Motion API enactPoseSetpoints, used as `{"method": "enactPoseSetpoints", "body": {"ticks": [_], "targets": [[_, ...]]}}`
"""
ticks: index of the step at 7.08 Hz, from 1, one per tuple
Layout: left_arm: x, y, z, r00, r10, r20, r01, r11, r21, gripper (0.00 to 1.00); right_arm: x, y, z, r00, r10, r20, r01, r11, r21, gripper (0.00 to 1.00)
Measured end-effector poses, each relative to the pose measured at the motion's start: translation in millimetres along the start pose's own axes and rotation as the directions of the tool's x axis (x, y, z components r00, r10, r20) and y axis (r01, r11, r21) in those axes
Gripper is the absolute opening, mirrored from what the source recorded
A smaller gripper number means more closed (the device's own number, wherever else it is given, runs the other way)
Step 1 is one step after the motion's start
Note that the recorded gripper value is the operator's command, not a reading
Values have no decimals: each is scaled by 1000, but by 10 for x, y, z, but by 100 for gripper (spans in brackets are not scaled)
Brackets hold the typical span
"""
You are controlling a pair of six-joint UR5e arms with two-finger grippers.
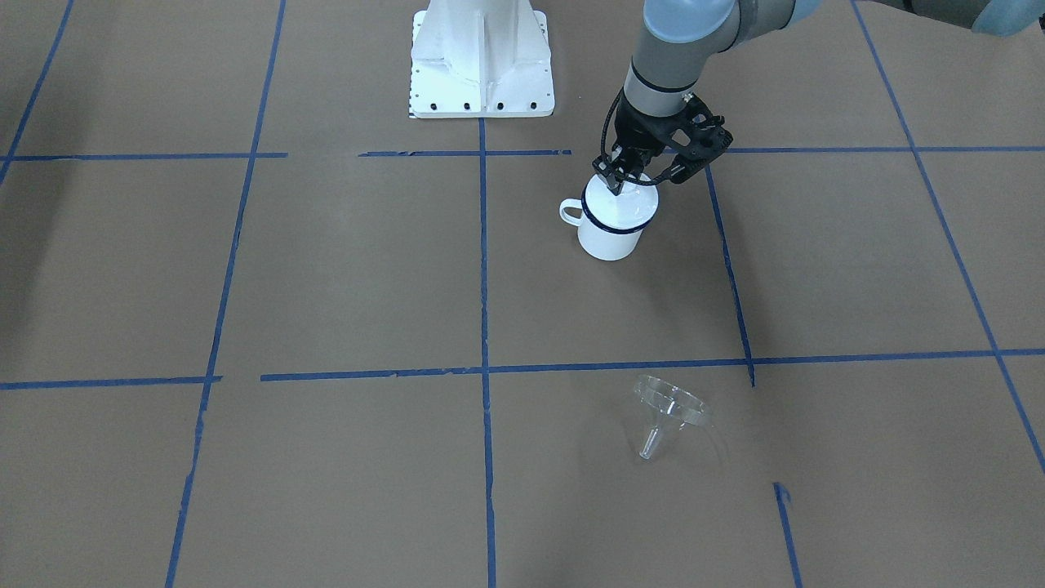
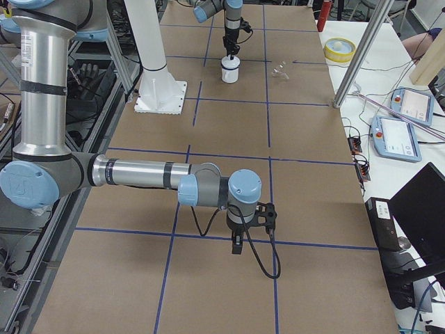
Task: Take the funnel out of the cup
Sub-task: 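Lower the white lid onto the mug opening with the left gripper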
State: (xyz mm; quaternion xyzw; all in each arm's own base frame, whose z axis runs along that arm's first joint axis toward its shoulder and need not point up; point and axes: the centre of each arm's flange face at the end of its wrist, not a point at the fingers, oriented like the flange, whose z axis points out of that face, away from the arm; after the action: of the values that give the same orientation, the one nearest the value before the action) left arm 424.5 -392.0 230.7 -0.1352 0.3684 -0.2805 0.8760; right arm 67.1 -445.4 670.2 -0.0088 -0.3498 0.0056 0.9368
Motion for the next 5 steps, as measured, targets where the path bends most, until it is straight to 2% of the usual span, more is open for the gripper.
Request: {"method": "enactPoseSetpoints", "body": {"ticks": [2, 3, 4, 5], "targets": [[-1, 21, 12, 1000, 2, 2, -2, 1000, -2, 0, 1, 0, 2, 1000, 0, 0, 0, 1000, 0, 100], [-1, 24, 14, 1000, 3, 2, -3, 1000, -3, 21, 1, 0, 1, 1000, 0, 0, 0, 1000, 0, 100], [-1, 26, 16, 1000, 3, 2, -3, 1000, -3, 60, -1, 0, -1, 1000, 0, 0, 0, 1000, 0, 100], [-1, 26, 23, 1000, 2, 4, -2, 1000, -3, 86, 0, 0, -1, 1000, 0, 0, 0, 1000, 0, 100]]}}
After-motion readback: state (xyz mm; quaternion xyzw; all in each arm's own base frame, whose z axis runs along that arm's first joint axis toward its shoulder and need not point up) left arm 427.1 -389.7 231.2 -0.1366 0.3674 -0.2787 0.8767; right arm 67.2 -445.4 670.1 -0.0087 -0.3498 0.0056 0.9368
